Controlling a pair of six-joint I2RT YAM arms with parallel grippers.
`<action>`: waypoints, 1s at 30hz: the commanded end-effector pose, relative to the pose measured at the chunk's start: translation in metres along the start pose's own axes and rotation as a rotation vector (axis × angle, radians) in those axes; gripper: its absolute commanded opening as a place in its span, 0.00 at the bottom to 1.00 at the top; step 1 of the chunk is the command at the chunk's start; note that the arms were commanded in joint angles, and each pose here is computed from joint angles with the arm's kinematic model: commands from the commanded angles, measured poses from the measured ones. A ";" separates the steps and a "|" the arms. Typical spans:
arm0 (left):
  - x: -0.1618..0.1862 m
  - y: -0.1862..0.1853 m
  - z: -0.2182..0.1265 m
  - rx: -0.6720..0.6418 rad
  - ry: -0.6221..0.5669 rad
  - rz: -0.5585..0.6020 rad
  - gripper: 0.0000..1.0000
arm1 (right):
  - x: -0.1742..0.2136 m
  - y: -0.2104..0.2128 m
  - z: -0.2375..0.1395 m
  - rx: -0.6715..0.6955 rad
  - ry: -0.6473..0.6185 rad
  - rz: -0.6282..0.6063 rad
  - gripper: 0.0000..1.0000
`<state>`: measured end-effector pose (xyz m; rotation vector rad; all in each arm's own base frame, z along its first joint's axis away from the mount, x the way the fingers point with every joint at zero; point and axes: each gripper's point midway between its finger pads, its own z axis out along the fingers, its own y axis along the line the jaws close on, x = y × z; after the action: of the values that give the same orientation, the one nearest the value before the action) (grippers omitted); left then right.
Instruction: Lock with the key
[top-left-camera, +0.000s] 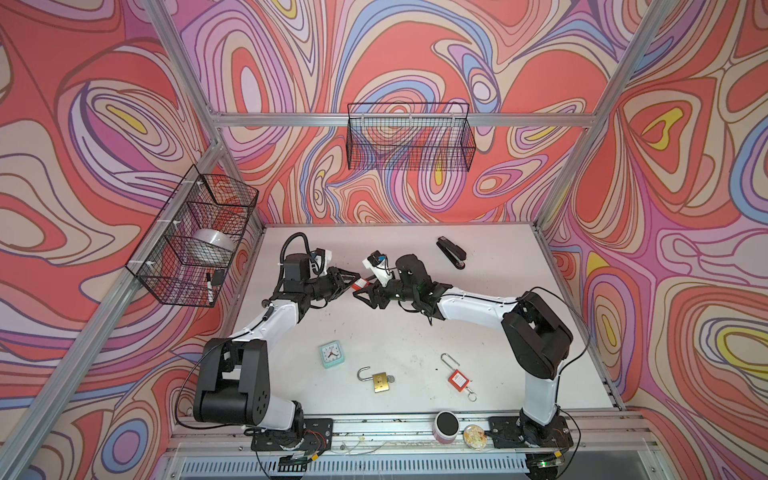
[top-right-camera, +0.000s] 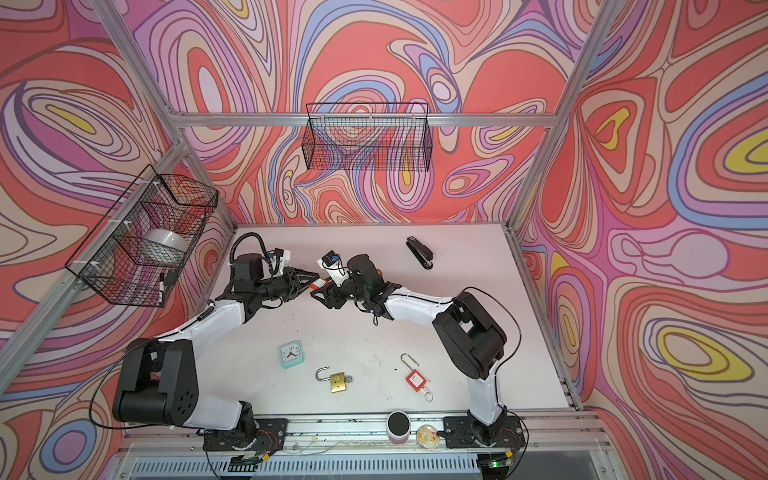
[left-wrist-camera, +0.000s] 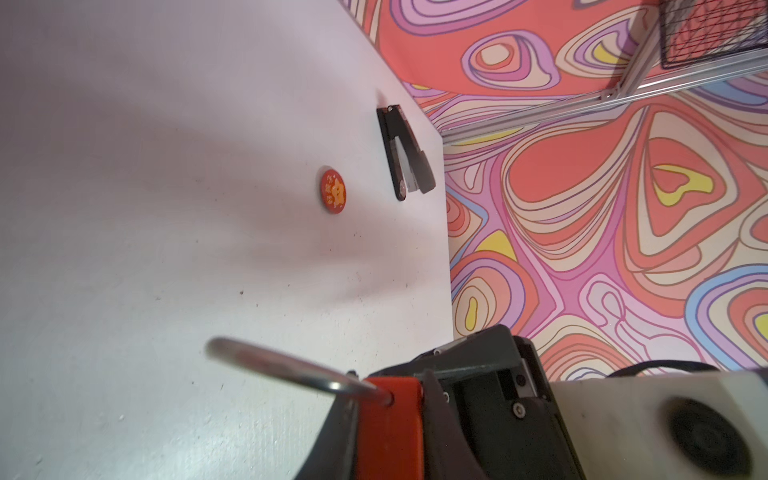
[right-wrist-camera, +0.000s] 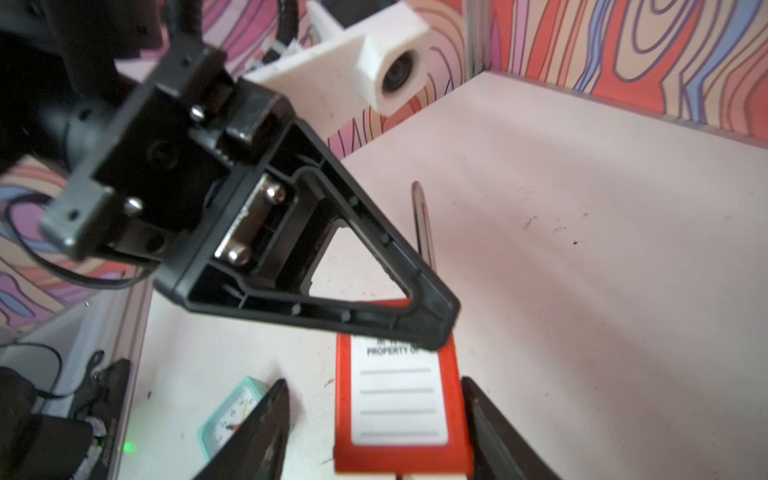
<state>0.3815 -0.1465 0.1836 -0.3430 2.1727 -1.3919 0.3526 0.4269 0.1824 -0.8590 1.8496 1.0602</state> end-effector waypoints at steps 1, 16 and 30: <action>-0.036 -0.053 -0.015 0.150 -0.179 0.106 0.00 | -0.057 -0.003 -0.039 -0.071 -0.202 0.150 0.71; -0.073 -0.174 -0.079 0.548 -0.503 0.378 0.00 | -0.140 0.011 -0.085 -0.405 -0.457 0.520 0.71; -0.061 -0.199 -0.074 0.602 -0.442 0.396 0.00 | -0.156 0.024 -0.060 -0.471 -0.406 0.500 0.78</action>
<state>0.3913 -0.1442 0.3748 -0.0716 1.3944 -1.4724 0.3821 0.3994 0.3497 -0.3570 1.5115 1.8485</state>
